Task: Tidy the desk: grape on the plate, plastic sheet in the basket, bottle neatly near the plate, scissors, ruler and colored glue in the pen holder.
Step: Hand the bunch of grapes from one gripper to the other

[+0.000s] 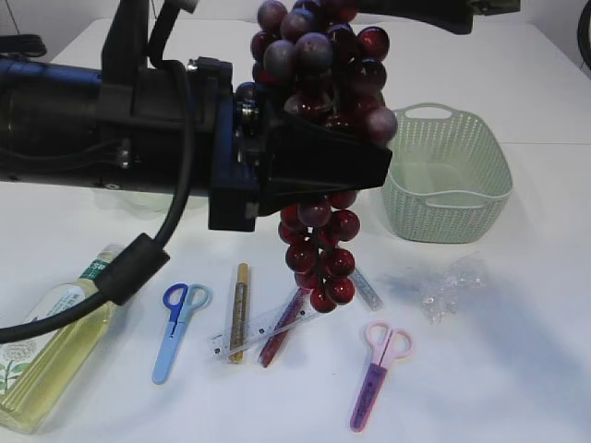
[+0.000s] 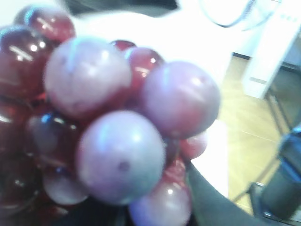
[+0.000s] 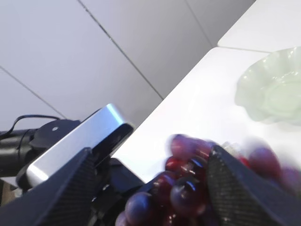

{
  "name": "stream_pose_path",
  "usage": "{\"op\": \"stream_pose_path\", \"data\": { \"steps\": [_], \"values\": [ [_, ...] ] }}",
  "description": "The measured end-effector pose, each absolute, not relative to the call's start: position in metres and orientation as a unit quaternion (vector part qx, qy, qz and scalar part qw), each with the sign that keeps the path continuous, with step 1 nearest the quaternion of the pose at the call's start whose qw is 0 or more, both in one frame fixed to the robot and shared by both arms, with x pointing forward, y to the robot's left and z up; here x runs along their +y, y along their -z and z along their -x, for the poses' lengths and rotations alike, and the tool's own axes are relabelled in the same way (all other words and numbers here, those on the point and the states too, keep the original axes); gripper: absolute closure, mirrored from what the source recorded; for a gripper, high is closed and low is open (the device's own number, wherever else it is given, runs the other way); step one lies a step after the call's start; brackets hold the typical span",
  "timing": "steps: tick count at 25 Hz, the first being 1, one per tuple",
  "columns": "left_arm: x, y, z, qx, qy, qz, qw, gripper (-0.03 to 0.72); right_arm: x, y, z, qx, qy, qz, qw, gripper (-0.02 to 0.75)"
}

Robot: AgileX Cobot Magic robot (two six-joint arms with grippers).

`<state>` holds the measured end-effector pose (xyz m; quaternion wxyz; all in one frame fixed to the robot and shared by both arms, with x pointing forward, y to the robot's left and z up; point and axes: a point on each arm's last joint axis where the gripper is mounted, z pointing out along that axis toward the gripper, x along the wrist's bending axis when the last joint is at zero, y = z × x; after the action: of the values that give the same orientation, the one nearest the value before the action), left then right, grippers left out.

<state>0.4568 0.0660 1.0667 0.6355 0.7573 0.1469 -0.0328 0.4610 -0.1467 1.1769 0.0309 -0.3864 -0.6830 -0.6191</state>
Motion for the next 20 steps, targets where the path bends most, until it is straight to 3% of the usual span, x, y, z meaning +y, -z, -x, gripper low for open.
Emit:
{"op": "stream_pose_path", "data": {
  "steps": [10, 20],
  "values": [
    [0.085, -1.072, -0.473, 0.180, -0.012, -0.752, 0.634, 0.531, -0.163, -1.177, -0.463, -0.699, 0.592, 0.401, -0.039, 0.166],
    [0.132, -1.077, -0.506, 0.249, -0.083, -0.731, 0.629, 0.532, -0.187, -1.145, -0.466, -0.751, 0.415, 0.505, -0.096, 0.216]
  ]
}}
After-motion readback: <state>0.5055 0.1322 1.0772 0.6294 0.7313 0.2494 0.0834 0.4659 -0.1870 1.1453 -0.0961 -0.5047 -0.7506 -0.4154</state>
